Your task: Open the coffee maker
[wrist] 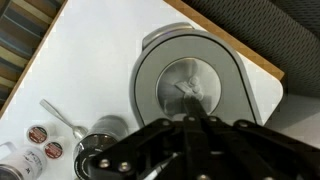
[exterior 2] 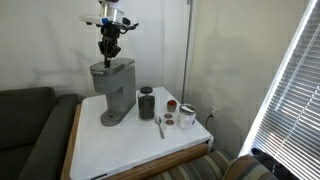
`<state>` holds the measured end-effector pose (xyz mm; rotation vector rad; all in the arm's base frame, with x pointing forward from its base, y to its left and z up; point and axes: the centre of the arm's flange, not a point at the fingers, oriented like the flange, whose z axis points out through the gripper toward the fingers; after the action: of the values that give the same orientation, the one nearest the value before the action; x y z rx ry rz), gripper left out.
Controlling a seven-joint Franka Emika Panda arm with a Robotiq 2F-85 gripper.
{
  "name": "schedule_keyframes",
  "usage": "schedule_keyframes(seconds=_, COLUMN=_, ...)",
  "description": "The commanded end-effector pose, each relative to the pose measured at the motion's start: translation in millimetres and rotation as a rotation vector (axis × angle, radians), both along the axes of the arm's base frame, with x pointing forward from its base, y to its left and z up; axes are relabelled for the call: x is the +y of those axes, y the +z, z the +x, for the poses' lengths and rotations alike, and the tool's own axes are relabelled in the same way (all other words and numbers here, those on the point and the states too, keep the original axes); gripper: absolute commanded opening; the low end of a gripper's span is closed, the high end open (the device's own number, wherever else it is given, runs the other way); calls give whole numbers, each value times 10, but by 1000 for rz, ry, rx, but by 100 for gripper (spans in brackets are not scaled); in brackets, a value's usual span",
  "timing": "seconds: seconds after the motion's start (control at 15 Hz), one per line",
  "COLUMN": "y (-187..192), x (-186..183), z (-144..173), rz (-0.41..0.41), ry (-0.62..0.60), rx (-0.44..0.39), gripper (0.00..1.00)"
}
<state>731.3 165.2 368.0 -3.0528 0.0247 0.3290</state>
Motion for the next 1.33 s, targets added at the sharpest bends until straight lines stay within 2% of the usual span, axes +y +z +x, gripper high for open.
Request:
schedule_keyframes(seconds=0.0, y=-284, x=-30, z=220, rz=-11, ry=8, rx=-2, gripper=0)
schedule_keyframes(seconds=0.4, y=-5, x=-89, z=-37, rz=-20, ry=1, rx=-44, gripper=0)
schedule_keyframes(seconds=1.27, y=532, x=-148, z=-175, rz=-69, ry=-9, rx=-229, gripper=0)
